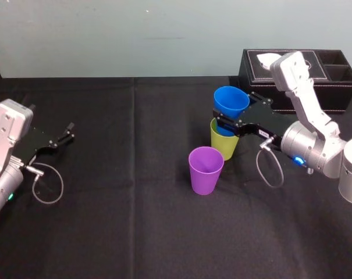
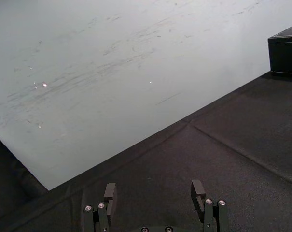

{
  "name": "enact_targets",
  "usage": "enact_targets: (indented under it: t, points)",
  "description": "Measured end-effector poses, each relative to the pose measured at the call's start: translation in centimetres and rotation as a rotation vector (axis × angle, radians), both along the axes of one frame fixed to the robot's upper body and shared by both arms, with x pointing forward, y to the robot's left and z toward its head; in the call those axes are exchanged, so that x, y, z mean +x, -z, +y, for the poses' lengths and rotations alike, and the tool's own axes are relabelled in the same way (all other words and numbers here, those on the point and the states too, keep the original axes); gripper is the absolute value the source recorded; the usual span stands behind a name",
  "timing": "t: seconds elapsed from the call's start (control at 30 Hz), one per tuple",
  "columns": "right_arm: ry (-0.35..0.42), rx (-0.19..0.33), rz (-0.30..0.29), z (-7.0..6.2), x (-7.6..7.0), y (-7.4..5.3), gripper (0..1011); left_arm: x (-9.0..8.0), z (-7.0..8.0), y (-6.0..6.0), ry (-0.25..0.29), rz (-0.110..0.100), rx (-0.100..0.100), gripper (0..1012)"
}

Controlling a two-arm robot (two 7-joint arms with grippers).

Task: Stack the three plastic cups sequentially using one hand.

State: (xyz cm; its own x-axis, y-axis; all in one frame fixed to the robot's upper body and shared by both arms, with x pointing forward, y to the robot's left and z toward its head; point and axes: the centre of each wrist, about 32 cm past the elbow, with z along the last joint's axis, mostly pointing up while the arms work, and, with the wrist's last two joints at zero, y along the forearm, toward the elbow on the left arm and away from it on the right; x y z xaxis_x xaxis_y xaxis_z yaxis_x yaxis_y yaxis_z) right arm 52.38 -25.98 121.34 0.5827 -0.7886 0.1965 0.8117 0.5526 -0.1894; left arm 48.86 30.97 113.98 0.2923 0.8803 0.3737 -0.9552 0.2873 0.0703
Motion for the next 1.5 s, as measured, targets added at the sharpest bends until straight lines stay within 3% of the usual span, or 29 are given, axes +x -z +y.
enact_targets:
  t: [1.0, 1.5]
  points:
    - [0.012, 0.024, 0.033, -0.1, -0.1, 2.8, 731, 0.0, 0.0, 0.0, 0.0, 0.0, 0.0, 1011]
    - [0.012, 0.029, 0.036, -0.1, -0.1, 2.9, 734, 0.0, 0.0, 0.0, 0.0, 0.0, 0.0, 1011]
